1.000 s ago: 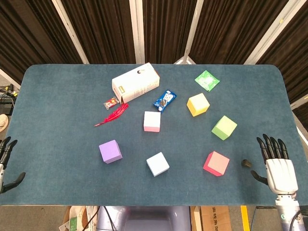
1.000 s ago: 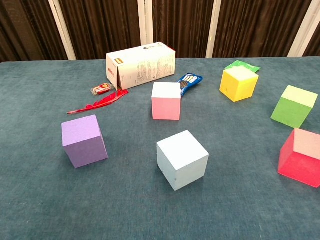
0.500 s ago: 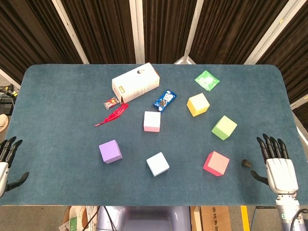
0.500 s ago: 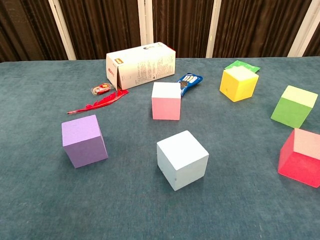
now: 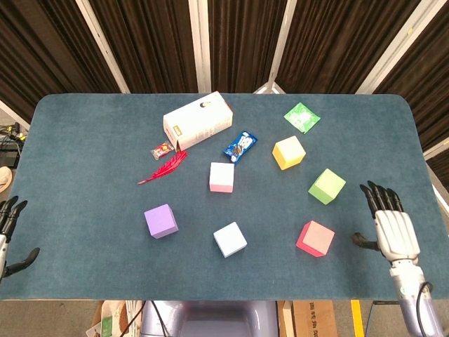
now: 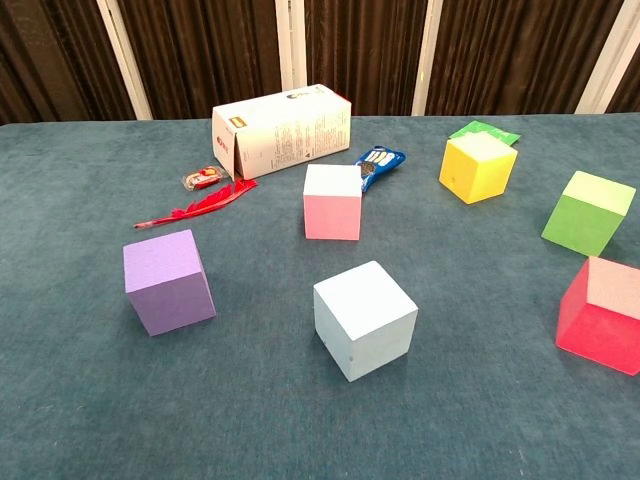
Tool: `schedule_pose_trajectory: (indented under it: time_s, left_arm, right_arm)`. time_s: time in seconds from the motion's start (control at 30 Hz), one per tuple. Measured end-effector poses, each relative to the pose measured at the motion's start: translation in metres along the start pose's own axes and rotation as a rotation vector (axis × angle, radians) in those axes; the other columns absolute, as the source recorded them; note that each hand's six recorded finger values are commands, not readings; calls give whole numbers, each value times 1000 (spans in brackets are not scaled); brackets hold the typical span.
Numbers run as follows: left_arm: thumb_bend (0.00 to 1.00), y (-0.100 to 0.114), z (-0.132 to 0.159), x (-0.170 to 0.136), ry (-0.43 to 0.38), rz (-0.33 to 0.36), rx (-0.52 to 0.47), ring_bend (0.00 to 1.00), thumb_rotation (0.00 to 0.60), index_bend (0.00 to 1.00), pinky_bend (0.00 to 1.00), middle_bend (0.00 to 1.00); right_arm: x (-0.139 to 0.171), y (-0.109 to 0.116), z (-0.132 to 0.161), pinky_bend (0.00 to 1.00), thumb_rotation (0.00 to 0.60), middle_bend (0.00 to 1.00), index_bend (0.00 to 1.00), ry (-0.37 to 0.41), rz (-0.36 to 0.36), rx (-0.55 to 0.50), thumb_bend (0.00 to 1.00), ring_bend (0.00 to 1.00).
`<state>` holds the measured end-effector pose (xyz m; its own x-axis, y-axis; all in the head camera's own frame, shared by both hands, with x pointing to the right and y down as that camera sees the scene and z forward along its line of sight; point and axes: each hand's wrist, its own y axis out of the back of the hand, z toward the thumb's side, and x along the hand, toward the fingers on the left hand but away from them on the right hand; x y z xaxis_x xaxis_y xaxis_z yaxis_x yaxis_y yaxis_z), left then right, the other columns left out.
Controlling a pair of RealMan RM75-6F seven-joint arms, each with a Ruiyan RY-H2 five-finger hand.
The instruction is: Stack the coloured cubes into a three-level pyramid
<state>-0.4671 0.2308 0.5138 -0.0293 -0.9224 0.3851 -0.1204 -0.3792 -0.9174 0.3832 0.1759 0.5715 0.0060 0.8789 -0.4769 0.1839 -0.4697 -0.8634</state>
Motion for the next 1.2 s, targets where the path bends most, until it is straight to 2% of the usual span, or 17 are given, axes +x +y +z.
schedule_pose_trajectory:
  time_s: [0.27,0.4,0.47,0.63,0.93,1.2]
  left_arm:
    - [318,0,-4,3,21,1,3,0,600,47,0,0]
    - [318,0,-5,4,25,3,4,0,600,47,0,0]
    - [318,1,-5,4,28,6,5,0,600,47,0,0]
    - [318,0,-7,6,44,10,11,0,600,47,0,0]
    - [319,-7,-8,10,68,5,41,0,600,47,0,0]
    - [319,-8,-10,13,89,11,51,0,600,47,0,0]
  right_arm:
    - [-40,-3,24,0,600,0,0,-82,103,-40,56,0]
    - [-68,-9,55,0,600,0,0,-51,145,-2,56,0]
    - [-82,-13,71,0,600,0,0,-14,143,45,56,0]
    - [-111,-25,88,0,600,0,0,45,129,138,55,0]
    - [-153,-33,106,0,600,0,2,91,119,140,55,0]
    - [-172,-39,109,0,600,13,9,101,116,149,56,0]
